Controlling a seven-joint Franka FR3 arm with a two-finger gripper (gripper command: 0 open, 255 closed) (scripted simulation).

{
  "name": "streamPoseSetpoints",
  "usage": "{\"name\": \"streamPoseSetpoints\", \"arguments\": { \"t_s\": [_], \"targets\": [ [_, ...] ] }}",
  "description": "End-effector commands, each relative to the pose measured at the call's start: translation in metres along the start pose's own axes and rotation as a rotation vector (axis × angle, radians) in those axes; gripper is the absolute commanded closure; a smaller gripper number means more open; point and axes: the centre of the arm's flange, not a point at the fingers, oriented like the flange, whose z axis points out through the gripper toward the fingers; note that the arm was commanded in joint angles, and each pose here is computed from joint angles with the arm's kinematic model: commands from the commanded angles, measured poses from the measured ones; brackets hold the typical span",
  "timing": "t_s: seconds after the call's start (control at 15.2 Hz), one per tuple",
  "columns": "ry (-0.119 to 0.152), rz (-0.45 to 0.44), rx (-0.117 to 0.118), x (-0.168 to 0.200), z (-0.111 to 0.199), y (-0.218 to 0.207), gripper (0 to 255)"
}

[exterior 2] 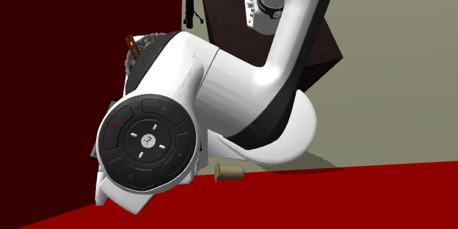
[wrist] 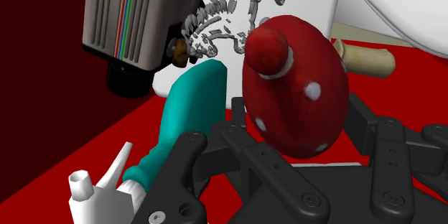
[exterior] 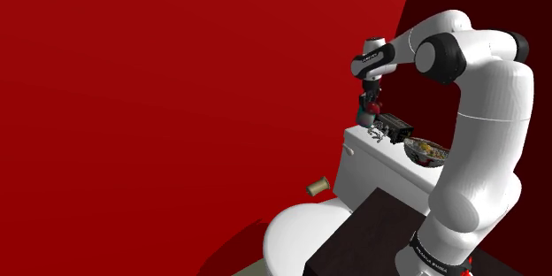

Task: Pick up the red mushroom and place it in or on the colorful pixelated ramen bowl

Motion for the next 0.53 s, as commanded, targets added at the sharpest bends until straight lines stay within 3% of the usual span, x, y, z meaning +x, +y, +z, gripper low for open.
{"name": "streamPoseSetpoints", "arguments": {
  "t_s": [0.0, 0.46],
  "targets": [
    [0.0, 0.0, 0.0, -0.001, -0.011, 0.003, 255],
    [0.0, 0.0, 0.0, -0.003, -0.047, 0.012, 255]
  ]
}}
